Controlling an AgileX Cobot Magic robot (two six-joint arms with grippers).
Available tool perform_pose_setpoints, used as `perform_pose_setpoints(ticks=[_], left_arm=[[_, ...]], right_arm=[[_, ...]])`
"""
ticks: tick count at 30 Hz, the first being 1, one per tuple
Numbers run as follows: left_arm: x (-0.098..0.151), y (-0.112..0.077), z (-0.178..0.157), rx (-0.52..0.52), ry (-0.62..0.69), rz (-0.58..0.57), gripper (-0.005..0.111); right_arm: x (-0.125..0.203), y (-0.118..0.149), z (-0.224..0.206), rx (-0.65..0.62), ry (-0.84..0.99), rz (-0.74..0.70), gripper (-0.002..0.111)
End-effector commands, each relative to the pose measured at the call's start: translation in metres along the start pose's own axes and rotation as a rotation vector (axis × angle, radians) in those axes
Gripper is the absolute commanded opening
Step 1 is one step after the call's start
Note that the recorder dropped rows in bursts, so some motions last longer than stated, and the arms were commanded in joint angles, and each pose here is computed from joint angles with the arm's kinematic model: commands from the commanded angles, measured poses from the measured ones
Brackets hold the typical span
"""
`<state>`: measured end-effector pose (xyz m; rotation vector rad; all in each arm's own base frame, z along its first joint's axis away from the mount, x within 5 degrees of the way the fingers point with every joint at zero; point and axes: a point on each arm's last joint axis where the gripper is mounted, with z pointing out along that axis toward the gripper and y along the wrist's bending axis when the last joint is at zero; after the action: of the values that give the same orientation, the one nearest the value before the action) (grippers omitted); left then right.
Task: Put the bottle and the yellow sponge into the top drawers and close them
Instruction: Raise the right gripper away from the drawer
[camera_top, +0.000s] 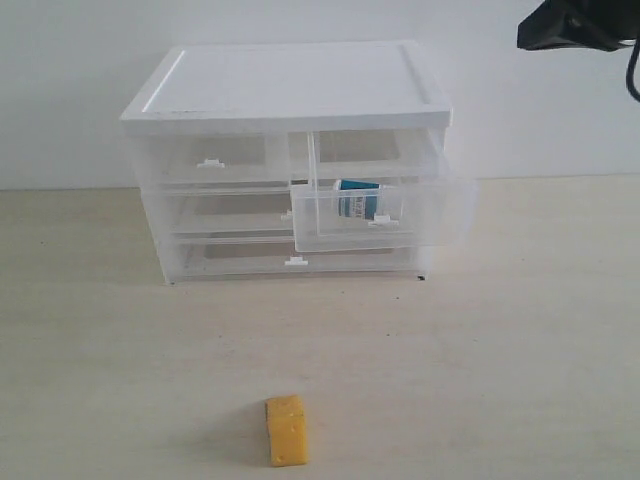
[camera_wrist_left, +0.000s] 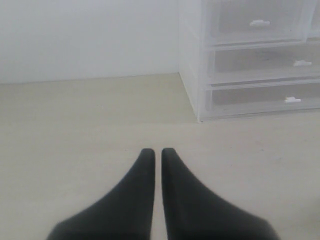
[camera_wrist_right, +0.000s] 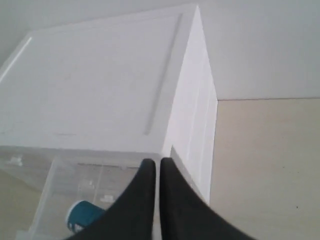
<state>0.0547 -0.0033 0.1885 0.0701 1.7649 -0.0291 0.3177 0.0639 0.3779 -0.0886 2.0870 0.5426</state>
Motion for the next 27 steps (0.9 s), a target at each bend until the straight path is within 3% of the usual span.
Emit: perform_pose_setpoints(ticks=[1,14,19,27], left_arm=[[0.0,-0.001,0.0,0.011,-0.006,-0.015,0.004],[0.001,-0.001,0.0,0.011,-0.003,-0.015,0.004],[0.001,-0.001,0.0,0.011,-0.003,-0.015,0.004],[0.0,-0.001,0.0,0.011,-0.006,-0.015,0.004]], right_arm=[[0.01,0.001,-0.018,0.01,-0.027,0.103,0.0],[0.076,0.007,-0.041,-0.074,0.26,-0.043,0.0],[0.096,-0.007,-0.046,0.049,0.067,-0.093,0.0],[0.126,0.003,-0.053,0.156,-0.229,-0.367,0.0]])
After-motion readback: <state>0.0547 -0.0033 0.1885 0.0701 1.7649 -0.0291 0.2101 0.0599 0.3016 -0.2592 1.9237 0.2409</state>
